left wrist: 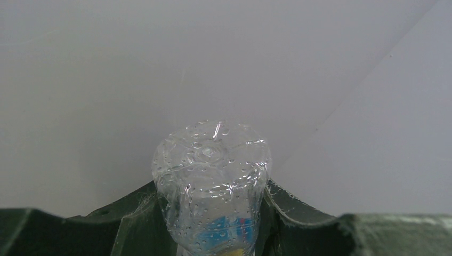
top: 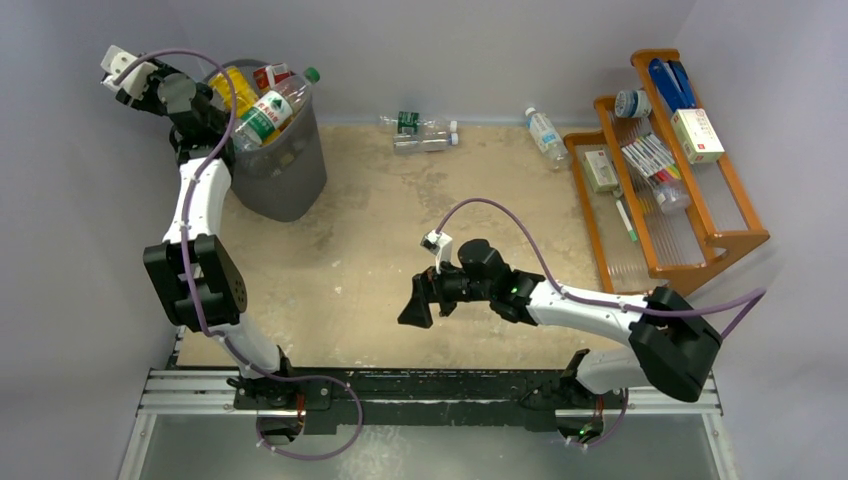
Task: Put the plastic bottles in the bin
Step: Place the plastic bottle in the trash bin.
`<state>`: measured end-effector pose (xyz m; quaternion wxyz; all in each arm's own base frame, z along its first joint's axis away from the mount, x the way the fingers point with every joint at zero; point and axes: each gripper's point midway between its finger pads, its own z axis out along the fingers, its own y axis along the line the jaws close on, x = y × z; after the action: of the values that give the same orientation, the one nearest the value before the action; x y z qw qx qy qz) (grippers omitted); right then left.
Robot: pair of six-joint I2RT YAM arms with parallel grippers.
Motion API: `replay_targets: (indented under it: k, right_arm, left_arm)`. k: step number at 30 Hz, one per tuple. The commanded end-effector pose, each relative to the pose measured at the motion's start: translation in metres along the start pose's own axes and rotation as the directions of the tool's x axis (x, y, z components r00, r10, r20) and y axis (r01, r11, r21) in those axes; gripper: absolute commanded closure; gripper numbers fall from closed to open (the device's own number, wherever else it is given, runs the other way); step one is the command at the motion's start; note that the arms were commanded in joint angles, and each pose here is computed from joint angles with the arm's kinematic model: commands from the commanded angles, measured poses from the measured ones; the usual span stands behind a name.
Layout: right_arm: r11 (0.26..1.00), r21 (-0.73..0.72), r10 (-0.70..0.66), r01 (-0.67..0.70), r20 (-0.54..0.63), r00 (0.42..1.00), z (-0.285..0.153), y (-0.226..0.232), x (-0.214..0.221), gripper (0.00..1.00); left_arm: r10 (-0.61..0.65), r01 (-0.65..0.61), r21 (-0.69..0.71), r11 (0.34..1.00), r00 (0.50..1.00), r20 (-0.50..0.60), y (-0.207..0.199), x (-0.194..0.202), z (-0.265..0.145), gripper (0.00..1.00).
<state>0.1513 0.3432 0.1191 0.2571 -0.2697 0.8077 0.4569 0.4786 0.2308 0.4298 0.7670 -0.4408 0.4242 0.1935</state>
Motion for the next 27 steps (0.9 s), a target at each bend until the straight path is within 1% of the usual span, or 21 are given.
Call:
replay_targets:
  k: [1,3,6,9,12,15,17,20,27]
  right_arm:
    - [0.999,-0.036,-0.01,0.011,0.037,0.999,0.002,0.007,-0.009,0.0]
    - [0.999,-0.036,-0.009,0.01,0.036,0.999,0.003,0.007,-0.009,0.0]
    - [0.999,-0.037,-0.009,0.011,0.037,0.999,0.004,0.007,-0.009,0.0]
    - [0.999,-0.038,-0.012,0.013,0.038,0.999,0.005,0.007,-0.009,0.0]
    - [0.999,-0.038,-0.014,0.016,0.04,0.999,0.005,0.006,-0.01,0.0]
    - [0.999,-0.038,-0.016,0.018,0.043,0.999,0.006,0.006,-0.01,0.0]
    - [0.999,-0.038,-0.015,0.017,0.051,0.999,0.006,0.006,-0.012,0.0]
    - [0.999,-0.04,-0.015,0.018,0.072,0.997,0.007,0.008,-0.018,0.0]
    - [0.999,-0.032,-0.02,0.022,0.065,0.998,0.003,0.009,-0.019,0.0]
  left_arm:
    - [-0.037,0.037,0.046,0.998,0.999,0.007,-0.005,0.002,0.0,0.67]
    - [-0.038,0.039,0.075,0.996,0.999,-0.013,-0.006,0.006,-0.004,0.65]
    - [-0.027,0.031,0.086,0.996,0.998,-0.048,-0.004,0.016,-0.008,0.57]
    - [-0.001,0.009,0.106,0.994,0.997,-0.08,-0.004,0.026,-0.011,0.55]
    - [0.005,0.005,0.111,0.994,0.996,-0.089,-0.001,0.026,-0.016,0.52]
    - [0.01,0.001,0.113,0.994,0.996,-0.092,0.002,0.018,-0.021,0.43]
    - [0.016,-0.005,0.114,0.993,0.995,-0.094,0.002,0.011,-0.024,0.35]
    - [0.023,-0.013,0.106,0.994,0.995,-0.093,0.003,-0.003,-0.027,0.28]
    - [0.041,-0.038,0.037,0.999,0.995,-0.095,0.012,-0.042,-0.033,0.21]
